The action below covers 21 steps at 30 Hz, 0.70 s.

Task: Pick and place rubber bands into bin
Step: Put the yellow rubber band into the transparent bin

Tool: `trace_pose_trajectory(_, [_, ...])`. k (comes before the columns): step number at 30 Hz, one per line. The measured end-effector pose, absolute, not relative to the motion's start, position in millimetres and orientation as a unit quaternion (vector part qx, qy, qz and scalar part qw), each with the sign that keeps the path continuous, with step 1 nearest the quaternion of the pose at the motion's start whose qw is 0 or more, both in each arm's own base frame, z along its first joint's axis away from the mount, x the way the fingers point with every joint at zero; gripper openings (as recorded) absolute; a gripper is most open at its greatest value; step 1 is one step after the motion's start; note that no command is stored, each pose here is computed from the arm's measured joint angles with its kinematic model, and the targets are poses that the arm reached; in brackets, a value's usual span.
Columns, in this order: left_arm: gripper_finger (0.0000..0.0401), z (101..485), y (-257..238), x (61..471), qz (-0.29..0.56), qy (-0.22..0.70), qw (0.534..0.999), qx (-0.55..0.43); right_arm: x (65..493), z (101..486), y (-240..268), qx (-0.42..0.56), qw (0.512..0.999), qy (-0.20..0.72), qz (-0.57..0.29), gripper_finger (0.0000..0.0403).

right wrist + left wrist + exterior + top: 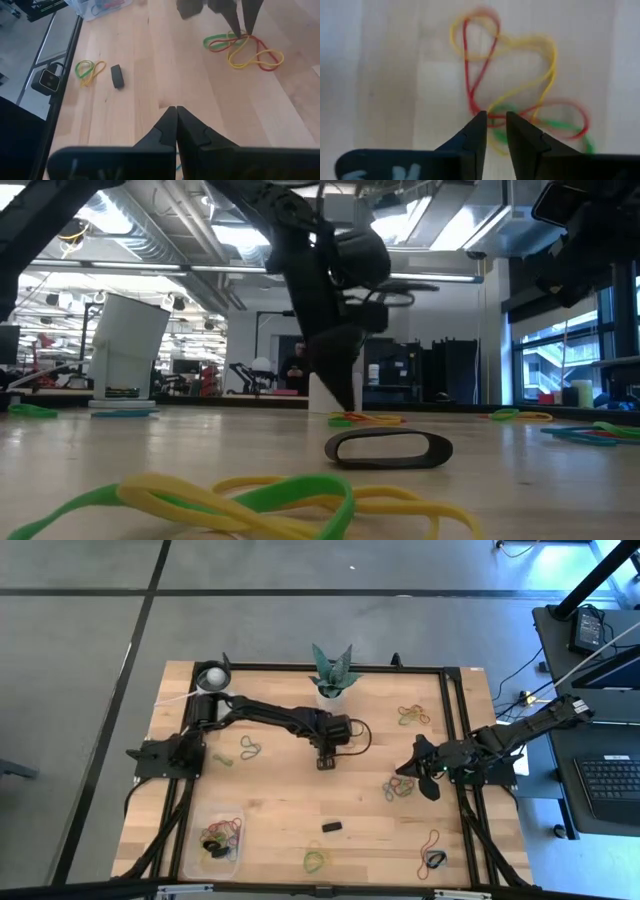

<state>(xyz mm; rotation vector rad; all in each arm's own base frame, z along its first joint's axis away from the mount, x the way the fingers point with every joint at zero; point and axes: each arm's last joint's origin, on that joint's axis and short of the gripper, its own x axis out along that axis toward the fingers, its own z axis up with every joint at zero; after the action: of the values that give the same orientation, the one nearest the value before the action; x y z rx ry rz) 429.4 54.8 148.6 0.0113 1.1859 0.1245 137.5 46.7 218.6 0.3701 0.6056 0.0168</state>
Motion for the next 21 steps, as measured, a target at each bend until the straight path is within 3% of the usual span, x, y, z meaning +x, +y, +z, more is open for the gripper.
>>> trace_pose_trajectory(13, [0.006, 145, 57, 429, 0.079, 0.571, 0.817, 0.008, 139, 220, 47, 0.197, 0.937, 0.288, 0.009, 0.0004])
trace_pose_trajectory(21, [0.0005, 166, 56, 436, 0.051, 0.568, 0.821, 0.01, 139, 220, 47, 0.196, 0.937, 0.288, 0.009, 0.0004])
